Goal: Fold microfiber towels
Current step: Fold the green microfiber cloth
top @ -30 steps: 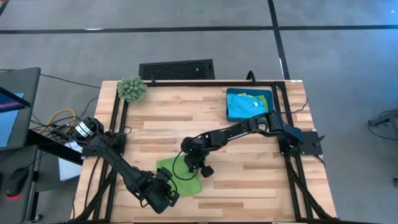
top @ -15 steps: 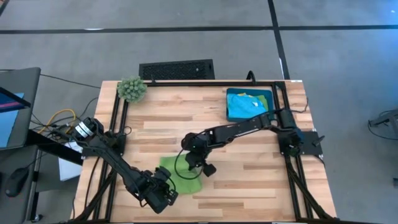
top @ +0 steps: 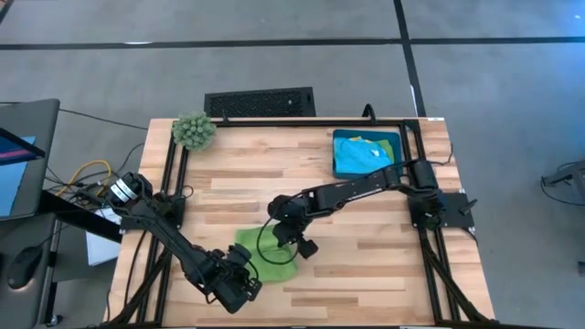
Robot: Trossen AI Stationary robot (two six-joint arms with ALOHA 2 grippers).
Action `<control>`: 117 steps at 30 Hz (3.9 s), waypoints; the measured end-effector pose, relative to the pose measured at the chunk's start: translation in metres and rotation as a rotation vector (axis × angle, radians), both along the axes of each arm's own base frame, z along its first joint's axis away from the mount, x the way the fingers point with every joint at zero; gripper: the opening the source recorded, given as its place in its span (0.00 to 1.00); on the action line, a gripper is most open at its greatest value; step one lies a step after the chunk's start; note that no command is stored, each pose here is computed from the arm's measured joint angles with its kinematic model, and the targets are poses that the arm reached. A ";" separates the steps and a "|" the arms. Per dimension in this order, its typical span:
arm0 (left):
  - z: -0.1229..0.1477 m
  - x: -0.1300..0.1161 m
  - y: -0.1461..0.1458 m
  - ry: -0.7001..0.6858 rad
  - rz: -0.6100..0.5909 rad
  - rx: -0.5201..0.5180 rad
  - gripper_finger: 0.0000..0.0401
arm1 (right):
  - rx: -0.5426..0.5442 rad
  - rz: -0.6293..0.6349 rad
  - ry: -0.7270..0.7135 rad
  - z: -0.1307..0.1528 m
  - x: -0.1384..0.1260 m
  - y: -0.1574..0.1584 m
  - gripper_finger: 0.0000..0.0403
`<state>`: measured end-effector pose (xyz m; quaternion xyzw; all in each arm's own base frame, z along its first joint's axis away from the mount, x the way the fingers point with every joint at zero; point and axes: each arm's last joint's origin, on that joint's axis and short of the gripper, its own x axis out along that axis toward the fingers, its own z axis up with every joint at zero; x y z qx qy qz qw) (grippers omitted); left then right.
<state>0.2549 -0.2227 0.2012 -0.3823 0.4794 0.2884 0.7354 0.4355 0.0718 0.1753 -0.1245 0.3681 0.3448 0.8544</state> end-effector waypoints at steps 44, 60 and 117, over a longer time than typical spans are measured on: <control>0.027 0.000 0.003 0.004 -0.010 0.142 0.00 | -0.081 0.063 -0.001 0.017 0.014 0.023 0.01; 0.039 -0.004 -0.001 0.100 -0.038 0.063 0.00 | -0.179 -0.020 -0.061 0.046 0.028 -0.010 0.00; 0.027 -0.062 -0.019 -0.099 0.367 0.150 0.38 | -0.201 0.112 -0.167 0.105 -0.001 0.015 0.00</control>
